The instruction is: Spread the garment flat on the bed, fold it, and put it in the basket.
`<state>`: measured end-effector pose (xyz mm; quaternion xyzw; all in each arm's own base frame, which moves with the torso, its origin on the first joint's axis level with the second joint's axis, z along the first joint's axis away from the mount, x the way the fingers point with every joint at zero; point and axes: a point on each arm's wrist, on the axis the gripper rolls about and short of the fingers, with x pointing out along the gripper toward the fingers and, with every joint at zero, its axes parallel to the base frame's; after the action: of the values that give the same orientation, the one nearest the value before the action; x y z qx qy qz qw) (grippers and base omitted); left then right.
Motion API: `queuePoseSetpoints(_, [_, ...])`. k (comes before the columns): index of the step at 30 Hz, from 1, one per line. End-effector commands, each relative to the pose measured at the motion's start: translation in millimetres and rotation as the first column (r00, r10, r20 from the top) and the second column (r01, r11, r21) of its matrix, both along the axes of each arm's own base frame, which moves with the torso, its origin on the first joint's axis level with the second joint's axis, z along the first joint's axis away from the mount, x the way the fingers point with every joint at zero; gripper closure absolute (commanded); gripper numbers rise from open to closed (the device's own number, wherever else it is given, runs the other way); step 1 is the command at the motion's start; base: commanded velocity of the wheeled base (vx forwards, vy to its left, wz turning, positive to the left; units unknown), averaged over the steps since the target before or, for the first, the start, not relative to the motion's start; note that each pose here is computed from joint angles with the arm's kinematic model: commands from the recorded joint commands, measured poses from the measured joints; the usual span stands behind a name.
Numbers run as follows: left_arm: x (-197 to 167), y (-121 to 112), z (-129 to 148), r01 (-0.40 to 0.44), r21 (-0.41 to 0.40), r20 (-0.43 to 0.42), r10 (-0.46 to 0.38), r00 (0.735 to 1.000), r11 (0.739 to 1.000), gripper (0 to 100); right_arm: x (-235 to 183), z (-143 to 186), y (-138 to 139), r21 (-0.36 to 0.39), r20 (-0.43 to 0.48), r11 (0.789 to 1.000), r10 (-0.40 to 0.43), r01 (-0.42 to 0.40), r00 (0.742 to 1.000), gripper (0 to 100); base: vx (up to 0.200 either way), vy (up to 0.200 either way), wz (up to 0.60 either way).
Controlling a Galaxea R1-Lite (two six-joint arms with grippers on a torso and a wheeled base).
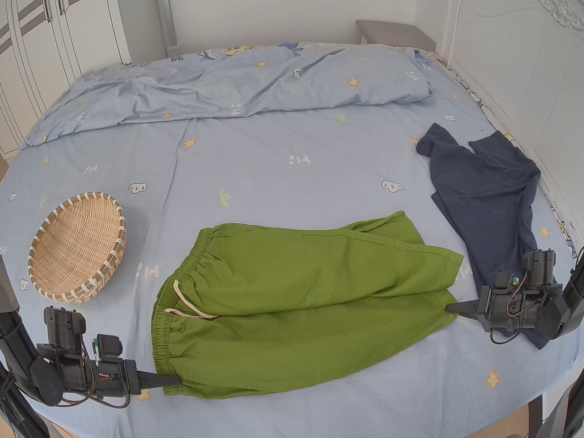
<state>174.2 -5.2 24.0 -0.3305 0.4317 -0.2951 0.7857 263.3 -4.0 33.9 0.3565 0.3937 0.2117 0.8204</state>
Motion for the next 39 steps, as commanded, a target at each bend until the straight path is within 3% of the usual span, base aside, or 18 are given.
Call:
queuePoseSetpoints(1, [-4.7,0.4,-1.1,-0.007,-0.003,-0.020,0.007,1.000,1.000,100,-2.0,-0.3,-0.5,-0.001,-0.003,1.000,-0.001,0.001,1.000,100,0.000,0.000,0.00])
queuePoseSetpoints(9, [-11.4,11.2,4.8,-0.090,-0.012,-0.074,0.088,0.993,0.996,100,-37.8,18.9,5.6,-0.037,0.042,0.998,0.042,-0.040,0.998,100,0.000,0.000,0.00])
queuePoseSetpoints(12, [-12.7,16.2,11.8,-0.122,-0.013,-0.079,0.120,0.990,0.992,100,-53.5,20.7,8.4,-0.060,0.032,0.996,0.071,-0.069,0.997,100,0.000,0.000,0.00])
queuePoseSetpoints(17, [-18.6,17.6,30.7,-0.136,-0.012,-0.187,0.131,0.973,0.991,100,-73.1,18.3,8.3,-0.115,-0.013,0.987,0.112,-0.113,0.994,100,0.000,0.000,0.00])
queuePoseSetpoints(21, [-17.5,22.8,42.6,-0.156,-0.006,-0.209,0.152,0.966,0.988,100,-86.8,11.3,8.0,-0.162,-0.047,0.978,0.122,-0.128,0.991,100,0.000,0.000,0.00])
queuePoseSetpoints(23, [-21.5,25.7,45.2,-0.129,0.018,-0.218,0.130,0.967,0.991,100,-102.2,1.5,8.4,-0.221,-0.082,0.963,0.142,-0.157,0.986,100,0.000,0.000,0.00])
queuePoseSetpoints(26, [-26.9,28.2,42.1,-0.084,0.050,-0.205,0.093,0.974,0.995,100,-112.0,-3.6,8.6,-0.247,-0.100,0.951,0.167,-0.187,0.981,100,0.000,0.000,0.00])
queuePoseSetpoints(39, [-34.0,33.1,22.7,0.007,0.111,-0.236,0.020,0.972,0.994,100,-126.9,-11.3,11.5,-0.231,-0.187,0.944,0.195,-0.236,0.963,100,0.000,0.000,0.00])
